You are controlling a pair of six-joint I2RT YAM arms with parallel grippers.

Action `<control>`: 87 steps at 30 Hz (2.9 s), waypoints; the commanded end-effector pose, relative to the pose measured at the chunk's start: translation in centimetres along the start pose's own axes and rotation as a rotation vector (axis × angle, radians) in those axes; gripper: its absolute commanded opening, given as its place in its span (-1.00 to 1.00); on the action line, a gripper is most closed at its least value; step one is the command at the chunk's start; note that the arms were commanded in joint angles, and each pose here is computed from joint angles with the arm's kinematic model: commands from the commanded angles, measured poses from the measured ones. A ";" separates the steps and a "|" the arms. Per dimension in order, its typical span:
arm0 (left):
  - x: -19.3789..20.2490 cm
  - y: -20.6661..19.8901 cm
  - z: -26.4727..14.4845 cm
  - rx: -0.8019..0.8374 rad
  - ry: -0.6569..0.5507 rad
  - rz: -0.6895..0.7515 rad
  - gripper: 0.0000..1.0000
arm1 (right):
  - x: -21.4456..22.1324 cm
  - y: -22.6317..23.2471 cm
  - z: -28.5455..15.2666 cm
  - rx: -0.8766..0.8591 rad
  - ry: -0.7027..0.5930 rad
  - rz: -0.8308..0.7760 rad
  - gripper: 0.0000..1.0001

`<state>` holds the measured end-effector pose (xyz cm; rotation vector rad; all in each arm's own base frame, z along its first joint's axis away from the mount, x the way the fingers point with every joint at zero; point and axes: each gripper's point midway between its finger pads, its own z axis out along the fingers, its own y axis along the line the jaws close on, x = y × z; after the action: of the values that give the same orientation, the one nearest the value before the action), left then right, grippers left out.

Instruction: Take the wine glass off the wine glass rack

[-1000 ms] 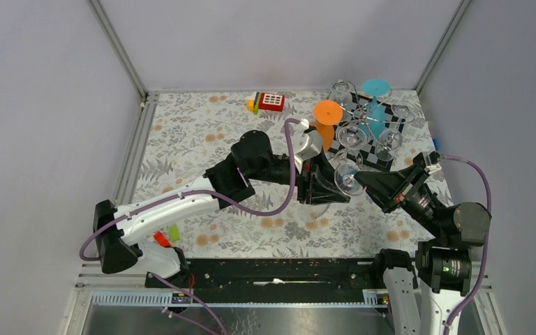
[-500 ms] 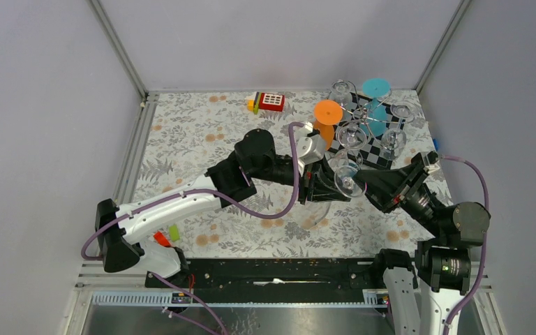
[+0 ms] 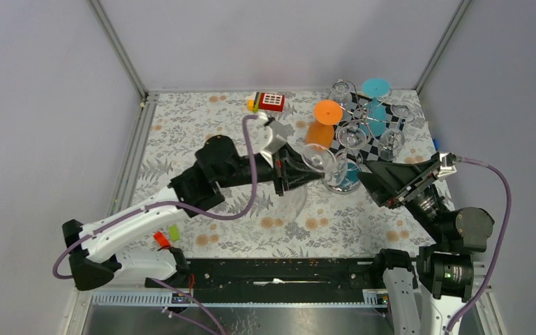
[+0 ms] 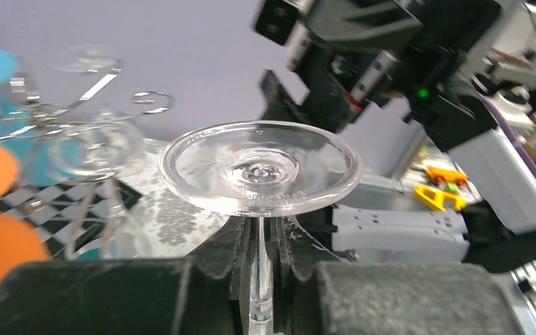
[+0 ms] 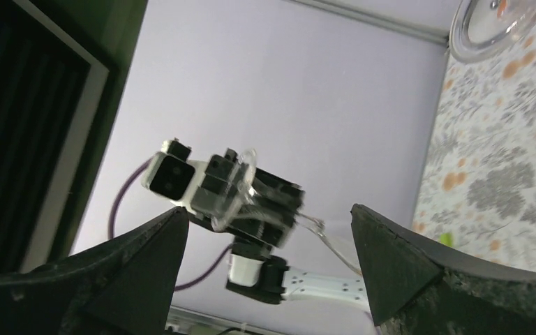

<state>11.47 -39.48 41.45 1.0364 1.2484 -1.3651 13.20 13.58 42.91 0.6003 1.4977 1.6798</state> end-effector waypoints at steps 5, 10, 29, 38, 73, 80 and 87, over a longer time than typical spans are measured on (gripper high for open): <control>-6.2 6.0 -6.2 -0.396 -0.222 -0.075 -1.00 | -0.9 1.5 0.5 0.019 -0.021 -0.284 0.82; -7.3 8.2 -8.8 -0.532 -0.253 -0.109 -1.00 | -1.8 1.8 2.5 0.026 0.049 -0.301 0.76; -17.1 13.1 -19.5 -0.611 -0.869 -0.317 -1.00 | 4.4 1.5 12.2 -0.109 0.131 -0.346 0.61; -20.0 9.7 -23.2 -0.532 -1.128 -0.235 -1.00 | 9.8 3.1 15.0 -0.175 0.151 -0.291 0.71; -19.6 6.9 -25.6 -0.353 -1.308 -0.311 -1.00 | 14.1 7.9 16.1 -0.496 0.260 -0.185 -0.02; -19.7 6.6 -25.1 -0.289 -1.308 -0.333 -1.00 | 14.0 9.3 15.7 -0.576 0.248 -0.182 -0.09; -19.5 5.8 -25.4 -0.262 -1.315 -0.316 -1.00 | 14.2 9.2 16.2 -0.556 0.252 -0.181 -0.27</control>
<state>22.29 -12.76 55.35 -0.3893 0.6169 -1.5365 16.43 35.66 49.52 -0.0159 1.2484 1.9318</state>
